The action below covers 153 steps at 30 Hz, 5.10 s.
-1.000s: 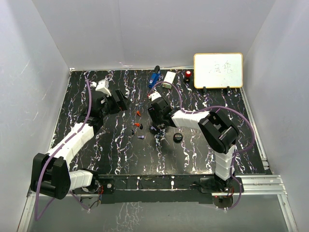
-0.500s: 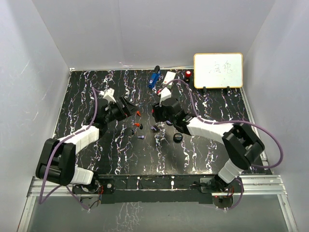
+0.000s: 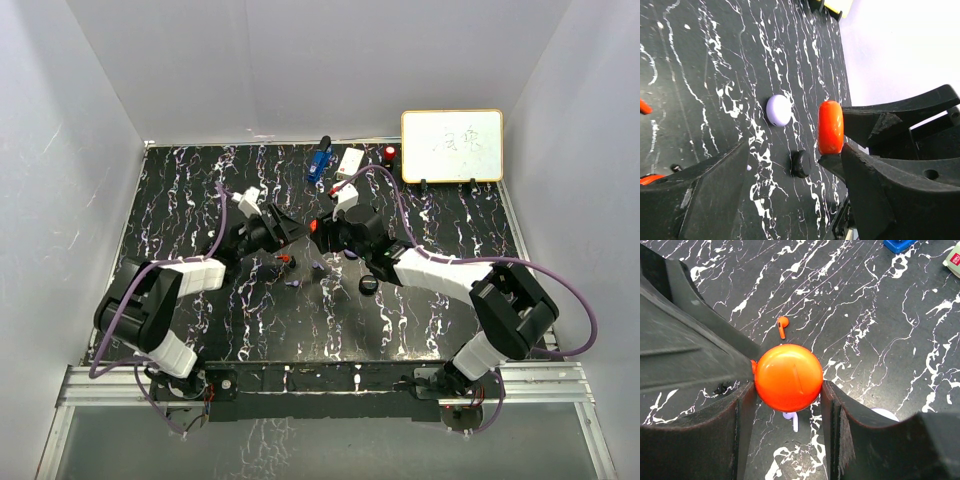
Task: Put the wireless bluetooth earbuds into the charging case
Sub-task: Pick up the charging case at the center of the board.
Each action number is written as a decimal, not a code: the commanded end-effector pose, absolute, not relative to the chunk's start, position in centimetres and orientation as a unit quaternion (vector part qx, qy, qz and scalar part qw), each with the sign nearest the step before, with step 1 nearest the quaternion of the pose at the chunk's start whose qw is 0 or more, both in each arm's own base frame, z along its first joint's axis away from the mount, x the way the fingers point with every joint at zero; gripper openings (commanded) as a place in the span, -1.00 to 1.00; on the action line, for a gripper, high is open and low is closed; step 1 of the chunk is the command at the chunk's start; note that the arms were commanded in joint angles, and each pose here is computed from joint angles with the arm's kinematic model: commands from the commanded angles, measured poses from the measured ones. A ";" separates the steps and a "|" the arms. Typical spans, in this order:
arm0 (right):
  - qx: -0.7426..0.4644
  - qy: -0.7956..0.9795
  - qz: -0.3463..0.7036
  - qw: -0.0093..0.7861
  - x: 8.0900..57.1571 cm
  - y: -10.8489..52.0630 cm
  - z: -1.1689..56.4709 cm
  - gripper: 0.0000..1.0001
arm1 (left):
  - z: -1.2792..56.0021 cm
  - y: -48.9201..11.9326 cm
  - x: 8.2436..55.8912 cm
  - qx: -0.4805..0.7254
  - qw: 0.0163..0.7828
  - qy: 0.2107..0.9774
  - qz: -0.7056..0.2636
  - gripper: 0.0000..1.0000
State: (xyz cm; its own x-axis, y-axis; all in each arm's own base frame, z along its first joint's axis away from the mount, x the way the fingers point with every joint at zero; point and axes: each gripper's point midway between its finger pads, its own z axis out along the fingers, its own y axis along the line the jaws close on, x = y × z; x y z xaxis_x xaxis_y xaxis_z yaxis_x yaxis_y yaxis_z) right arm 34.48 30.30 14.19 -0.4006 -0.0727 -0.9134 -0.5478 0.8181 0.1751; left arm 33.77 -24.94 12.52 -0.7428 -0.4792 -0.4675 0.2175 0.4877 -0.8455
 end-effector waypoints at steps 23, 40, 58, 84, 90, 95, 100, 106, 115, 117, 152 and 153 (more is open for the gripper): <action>-0.195 0.774 0.270 0.539 34.7 32.0 16.7 -0.29 | 15.8 -29.7 34.3 -0.051 0.369 0.752 -0.543 -0.10; -0.193 0.776 0.280 0.531 34.8 32.4 17.4 0.57 | 16.7 -29.1 34.1 -0.058 0.383 0.744 -0.544 -1.00; -0.132 0.761 0.442 0.456 34.2 25.7 20.4 0.51 | 20.1 -27.6 34.2 0.057 0.347 0.654 -0.670 -1.00; -0.085 0.735 0.548 0.391 35.0 27.6 18.8 0.05 | 20.1 -31.2 32.9 0.095 0.267 0.631 -0.722 -1.00; -0.074 0.733 0.548 0.396 35.1 27.1 19.0 0.01 | 19.7 -30.9 33.7 0.082 0.293 0.660 -0.687 -1.00; -0.065 0.728 0.559 0.392 35.1 26.7 19.0 0.00 | 19.7 -30.8 34.1 0.077 0.311 0.678 -0.661 -1.00; -0.056 0.710 0.586 0.386 34.8 26.4 19.4 -0.03 | 20.0 -30.9 33.8 0.077 0.304 0.670 -0.673 -1.00; -0.057 0.693 0.609 0.382 34.4 26.2 19.9 -0.06 | 19.8 -31.1 33.3 0.077 0.290 0.664 -0.685 -1.00; -0.059 0.687 0.619 0.375 34.3 26.4 20.0 -0.15 | 19.4 -32.1 32.8 0.084 0.278 0.666 -0.687 -1.00; -0.058 0.688 0.620 0.374 34.3 26.4 19.8 -0.19 | 19.4 -32.2 32.8 0.085 0.278 0.664 -0.689 -1.00; -0.055 0.678 0.637 0.363 33.7 26.2 19.4 -0.57 | 20.3 -32.7 32.5 0.090 0.278 0.654 -0.698 -1.00; -0.054 0.678 0.637 0.362 33.8 26.1 19.3 -0.62 | 20.3 -32.7 32.5 0.090 0.278 0.653 -0.698 -1.00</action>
State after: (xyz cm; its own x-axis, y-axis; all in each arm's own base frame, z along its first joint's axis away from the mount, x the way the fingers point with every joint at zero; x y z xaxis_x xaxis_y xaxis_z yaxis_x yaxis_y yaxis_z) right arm 33.71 26.23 18.52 -0.7602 0.3804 -0.5267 -0.4872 0.2025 0.8495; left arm 32.86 -32.27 18.44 -0.8594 -0.2723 -0.4328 0.4372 0.0479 -0.8981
